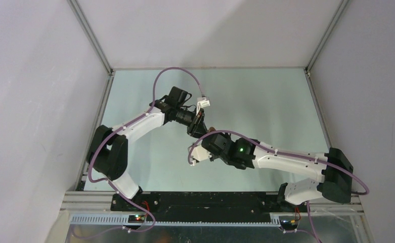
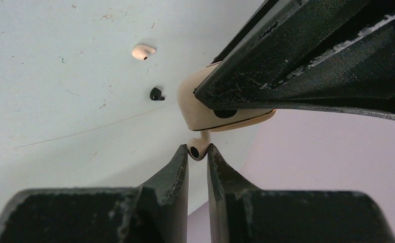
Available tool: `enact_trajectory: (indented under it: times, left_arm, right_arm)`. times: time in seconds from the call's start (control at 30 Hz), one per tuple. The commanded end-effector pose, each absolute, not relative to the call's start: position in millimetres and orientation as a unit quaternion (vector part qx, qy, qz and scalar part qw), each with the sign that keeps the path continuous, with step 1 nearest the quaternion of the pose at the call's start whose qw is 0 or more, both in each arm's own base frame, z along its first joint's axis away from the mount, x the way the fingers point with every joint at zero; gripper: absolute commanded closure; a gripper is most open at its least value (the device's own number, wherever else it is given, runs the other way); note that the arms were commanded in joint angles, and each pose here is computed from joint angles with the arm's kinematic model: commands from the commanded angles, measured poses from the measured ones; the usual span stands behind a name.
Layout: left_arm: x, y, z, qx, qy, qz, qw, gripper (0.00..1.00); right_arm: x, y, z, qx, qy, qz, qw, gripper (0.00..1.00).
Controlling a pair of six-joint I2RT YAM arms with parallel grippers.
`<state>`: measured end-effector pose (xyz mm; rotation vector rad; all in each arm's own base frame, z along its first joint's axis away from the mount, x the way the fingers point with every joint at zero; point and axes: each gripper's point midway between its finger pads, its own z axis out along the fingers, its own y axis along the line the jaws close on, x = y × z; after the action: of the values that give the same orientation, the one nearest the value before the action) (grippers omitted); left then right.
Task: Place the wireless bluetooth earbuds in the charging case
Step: Insert the right earbud into the right side groove of the charging case.
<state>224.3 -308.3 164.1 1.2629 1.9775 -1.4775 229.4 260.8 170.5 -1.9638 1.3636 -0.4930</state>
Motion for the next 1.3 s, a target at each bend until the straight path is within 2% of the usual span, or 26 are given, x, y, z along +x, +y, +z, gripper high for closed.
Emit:
enact_trajectory:
  times: [0.0,0.6,0.9,1.27]
  left_arm:
    - [221.3,-312.2,188.4,0.467,0.673,-0.536,0.205,1.00]
    - [227.7,-312.3,182.3,0.462,0.684,-0.523,0.211,1.00]
    - [229.4,-312.8,181.2,0.460,0.687,-0.521,0.213,1.00]
    - [228.2,-312.3,182.2,0.463,0.683,-0.522,0.215,1.00]
  right_arm:
    - [225.7,270.5,178.4,-0.751,0.525,-0.174,0.359,0.93]
    - [213.2,276.2,197.7,-0.739,0.526,-0.138,0.397,0.93]
    - [204.3,273.9,194.9,-0.740,0.536,-0.113,0.392,0.92]
    - [216.9,266.8,191.9,-0.726,0.556,-0.116,0.388,0.92]
